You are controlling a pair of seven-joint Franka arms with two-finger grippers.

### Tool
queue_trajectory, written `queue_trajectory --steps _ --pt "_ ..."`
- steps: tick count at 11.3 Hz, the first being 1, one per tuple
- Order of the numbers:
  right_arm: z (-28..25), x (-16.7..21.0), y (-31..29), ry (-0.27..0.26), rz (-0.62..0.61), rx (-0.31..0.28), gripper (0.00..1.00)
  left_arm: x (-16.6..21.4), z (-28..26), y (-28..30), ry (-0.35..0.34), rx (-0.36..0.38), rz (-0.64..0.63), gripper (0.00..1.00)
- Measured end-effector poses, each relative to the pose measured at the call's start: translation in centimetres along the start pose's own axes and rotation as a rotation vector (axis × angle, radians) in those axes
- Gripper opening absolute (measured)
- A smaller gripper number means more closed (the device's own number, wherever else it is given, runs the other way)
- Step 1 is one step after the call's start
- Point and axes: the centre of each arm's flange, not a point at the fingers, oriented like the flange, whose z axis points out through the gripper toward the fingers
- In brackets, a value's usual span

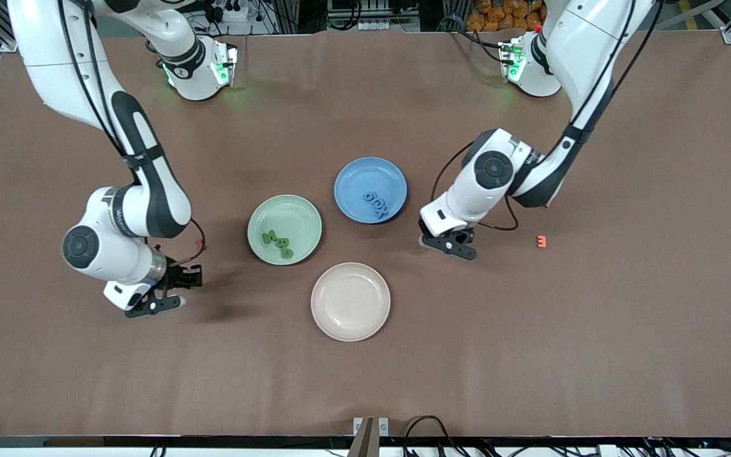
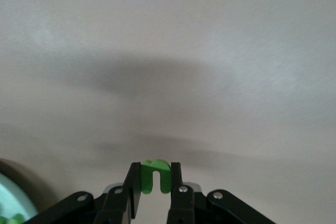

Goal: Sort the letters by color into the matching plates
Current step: 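Carry n to the green plate with the right gripper while the left gripper carries E, then release E on the blue plate with the left gripper while the right gripper releases n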

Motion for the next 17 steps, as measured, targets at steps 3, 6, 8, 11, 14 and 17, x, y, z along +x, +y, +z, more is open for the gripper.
queue_trajectory --steps 3,6,8,11,14,17 --pt "1.1 -0.6 -6.2 -0.027 0.121 0.01 0.26 -1.6 0.2 6.1 -0.012 -0.013 -0.048 0.27" --pt "1.8 -1.2 -10.8 -0.043 0.186 0.012 0.26 -4.1 0.8 11.7 -0.032 -0.017 -0.106 0.27" --pt "2.2 -1.8 -12.8 -0.054 0.225 0.011 0.26 -5.8 1.2 14.4 -0.055 -0.008 -0.141 0.27" --pt "2.4 -3.1 -14.6 -0.073 0.236 0.007 0.26 -7.5 1.5 17.2 -0.068 -0.003 -0.195 0.27" --pt "2.8 -4.8 -17.0 -0.095 0.248 -0.002 0.26 -9.4 1.8 19.9 -0.08 0.004 -0.279 0.27" --pt "3.6 -6.0 -19.8 -0.112 0.247 -0.012 0.26 -10.9 2.1 21.7 -0.087 0.012 -0.352 0.27"
